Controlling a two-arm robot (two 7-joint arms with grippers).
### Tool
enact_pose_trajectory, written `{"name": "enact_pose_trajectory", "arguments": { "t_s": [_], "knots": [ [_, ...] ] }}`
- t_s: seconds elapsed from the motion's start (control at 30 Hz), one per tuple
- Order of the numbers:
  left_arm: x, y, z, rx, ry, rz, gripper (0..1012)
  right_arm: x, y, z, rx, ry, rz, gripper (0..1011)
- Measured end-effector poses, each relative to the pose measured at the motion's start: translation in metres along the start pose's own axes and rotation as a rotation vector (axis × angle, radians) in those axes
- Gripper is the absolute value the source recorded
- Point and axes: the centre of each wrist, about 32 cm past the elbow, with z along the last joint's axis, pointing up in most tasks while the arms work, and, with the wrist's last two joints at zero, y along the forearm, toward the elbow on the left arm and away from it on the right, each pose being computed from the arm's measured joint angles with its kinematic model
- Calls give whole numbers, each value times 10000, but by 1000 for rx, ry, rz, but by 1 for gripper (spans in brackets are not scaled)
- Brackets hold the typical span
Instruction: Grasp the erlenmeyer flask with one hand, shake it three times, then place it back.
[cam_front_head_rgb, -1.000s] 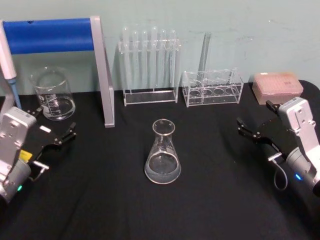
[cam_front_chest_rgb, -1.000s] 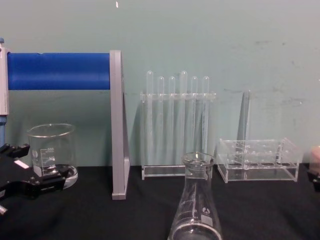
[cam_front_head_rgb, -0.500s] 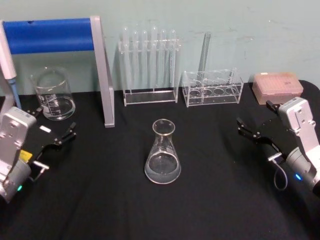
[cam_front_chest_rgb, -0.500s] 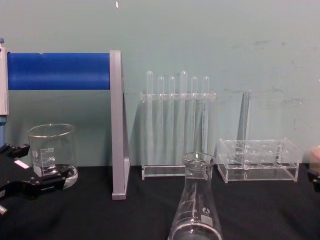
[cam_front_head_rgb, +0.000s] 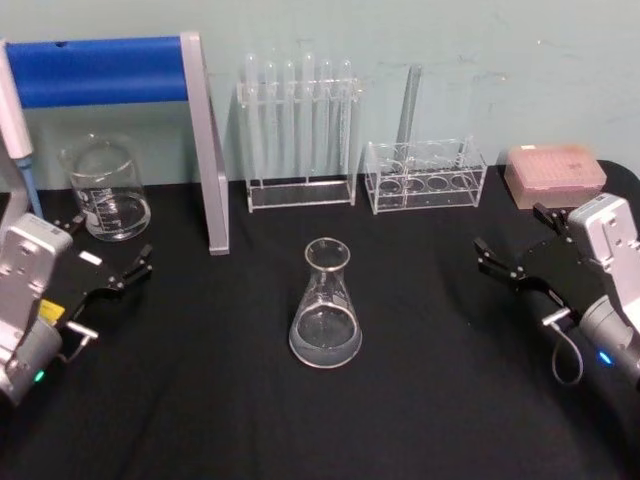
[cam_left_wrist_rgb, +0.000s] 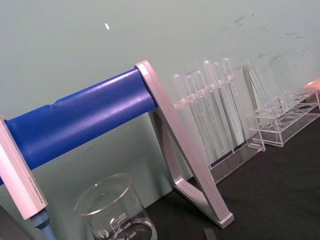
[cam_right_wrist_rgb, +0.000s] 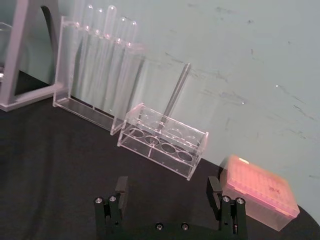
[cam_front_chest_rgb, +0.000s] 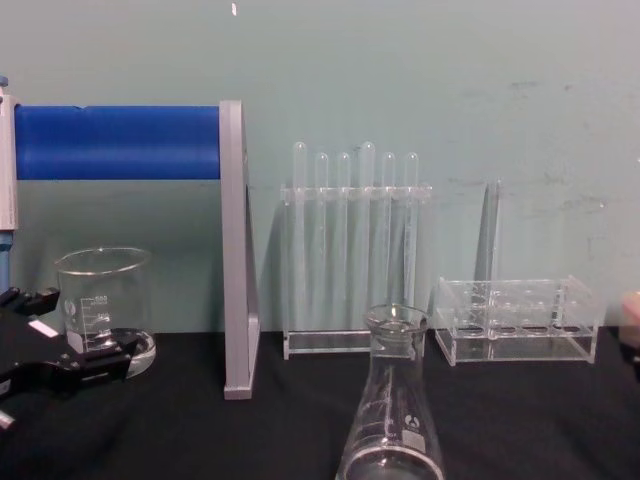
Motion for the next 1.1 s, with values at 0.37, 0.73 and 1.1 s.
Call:
{"name": "enact_pose_trajectory", "arguments": {
  "t_s": [0.37,0.73,1.1],
  "knots": [
    [0,0,0,0,0,0,1001,-50,-192,108,29,45,70,1003],
    [0,0,0,0,0,0,1001,-175,-259,152,41,98,166,1002],
    [0,0,0,0,0,0,1001,-274,-201,209,70,159,270,1003]
  ]
}}
